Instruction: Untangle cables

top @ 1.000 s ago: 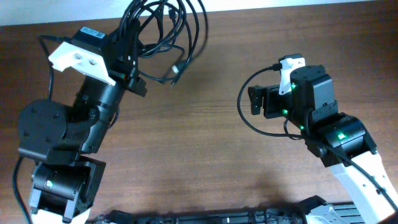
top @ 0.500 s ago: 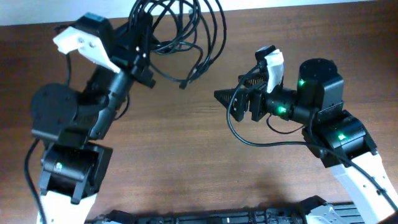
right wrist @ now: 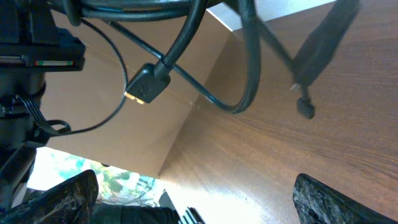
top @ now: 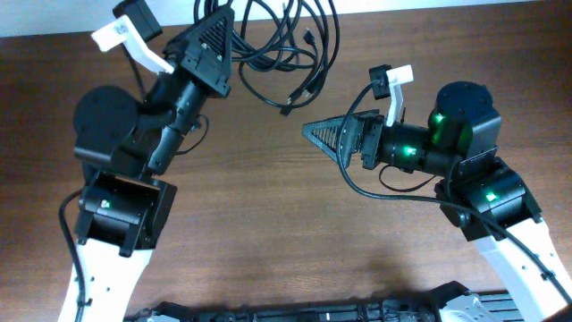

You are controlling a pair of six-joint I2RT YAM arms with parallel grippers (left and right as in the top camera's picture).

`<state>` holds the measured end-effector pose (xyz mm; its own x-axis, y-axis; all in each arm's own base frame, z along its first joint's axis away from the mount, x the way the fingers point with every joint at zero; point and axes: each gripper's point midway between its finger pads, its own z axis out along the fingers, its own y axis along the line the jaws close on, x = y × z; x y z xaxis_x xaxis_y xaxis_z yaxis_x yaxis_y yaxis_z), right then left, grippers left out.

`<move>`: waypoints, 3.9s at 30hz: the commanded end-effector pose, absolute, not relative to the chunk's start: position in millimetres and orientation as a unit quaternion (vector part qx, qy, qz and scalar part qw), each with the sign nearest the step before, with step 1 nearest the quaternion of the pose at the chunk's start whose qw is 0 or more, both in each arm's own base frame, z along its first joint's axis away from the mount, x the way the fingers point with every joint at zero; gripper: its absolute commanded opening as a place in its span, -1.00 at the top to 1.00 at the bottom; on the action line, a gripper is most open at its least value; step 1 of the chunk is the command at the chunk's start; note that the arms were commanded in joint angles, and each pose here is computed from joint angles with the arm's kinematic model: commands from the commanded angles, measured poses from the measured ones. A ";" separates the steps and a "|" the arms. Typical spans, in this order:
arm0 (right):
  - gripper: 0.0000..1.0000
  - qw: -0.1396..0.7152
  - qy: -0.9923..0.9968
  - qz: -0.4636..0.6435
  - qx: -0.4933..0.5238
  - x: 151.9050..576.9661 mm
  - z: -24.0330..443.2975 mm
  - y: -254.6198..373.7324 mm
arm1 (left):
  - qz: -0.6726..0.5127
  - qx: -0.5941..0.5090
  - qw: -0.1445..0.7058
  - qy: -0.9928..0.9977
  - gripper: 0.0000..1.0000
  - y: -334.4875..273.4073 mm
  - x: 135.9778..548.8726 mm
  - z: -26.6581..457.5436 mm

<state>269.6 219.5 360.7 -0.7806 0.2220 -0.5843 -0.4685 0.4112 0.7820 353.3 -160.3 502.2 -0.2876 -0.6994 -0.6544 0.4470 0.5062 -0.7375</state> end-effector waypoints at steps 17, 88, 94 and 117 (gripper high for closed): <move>-0.67 0.391 0.793 0.467 0.032 332.7 344.4 197.8 | -0.618 -0.164 0.465 0.613 1.00 -208.4 341.0 508.9; 0.66 0.361 0.906 0.110 0.193 329.0 234.5 55.5 | -0.405 -0.256 0.677 0.559 1.00 -115.3 338.1 534.2; 0.56 0.354 0.915 0.055 0.187 321.0 226.7 39.2 | -0.402 -0.253 0.679 0.560 1.00 -115.4 338.1 534.2; -0.97 0.337 0.904 0.240 0.107 325.8 247.9 108.3 | -0.407 -0.237 0.662 0.583 1.00 -128.4 337.2 524.5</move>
